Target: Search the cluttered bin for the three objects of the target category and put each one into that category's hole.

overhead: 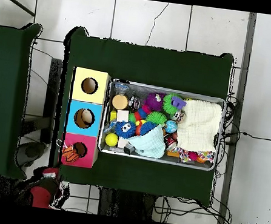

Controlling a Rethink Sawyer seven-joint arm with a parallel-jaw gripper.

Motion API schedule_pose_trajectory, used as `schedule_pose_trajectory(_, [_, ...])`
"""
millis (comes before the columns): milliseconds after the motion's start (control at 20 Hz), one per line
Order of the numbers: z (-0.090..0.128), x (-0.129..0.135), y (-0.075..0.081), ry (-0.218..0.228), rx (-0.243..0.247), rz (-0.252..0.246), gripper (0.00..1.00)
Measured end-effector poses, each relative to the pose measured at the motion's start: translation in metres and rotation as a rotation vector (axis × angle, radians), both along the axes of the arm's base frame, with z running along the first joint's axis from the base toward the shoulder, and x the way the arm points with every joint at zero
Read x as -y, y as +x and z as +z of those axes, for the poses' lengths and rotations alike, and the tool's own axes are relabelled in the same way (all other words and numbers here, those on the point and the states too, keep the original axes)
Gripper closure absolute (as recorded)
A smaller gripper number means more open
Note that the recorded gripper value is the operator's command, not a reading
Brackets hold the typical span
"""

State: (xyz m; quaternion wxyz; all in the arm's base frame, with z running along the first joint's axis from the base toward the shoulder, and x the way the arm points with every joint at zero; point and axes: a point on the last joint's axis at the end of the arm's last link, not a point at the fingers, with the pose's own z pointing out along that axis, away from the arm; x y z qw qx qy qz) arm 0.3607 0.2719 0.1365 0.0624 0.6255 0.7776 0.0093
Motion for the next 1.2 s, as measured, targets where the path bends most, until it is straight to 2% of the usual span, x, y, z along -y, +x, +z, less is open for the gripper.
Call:
schedule_pose_trajectory(450, [-0.012, -0.001, -0.007, -0.023, -0.024, 0.013, 0.00])
schedule_pose_trajectory(750, [-0.023, -0.009, -0.019, -0.043, -0.042, 0.049, 0.00])
schedule_pose_trajectory(1200, [-0.032, -0.022, -0.028, -0.086, -0.048, 0.104, 0.00])
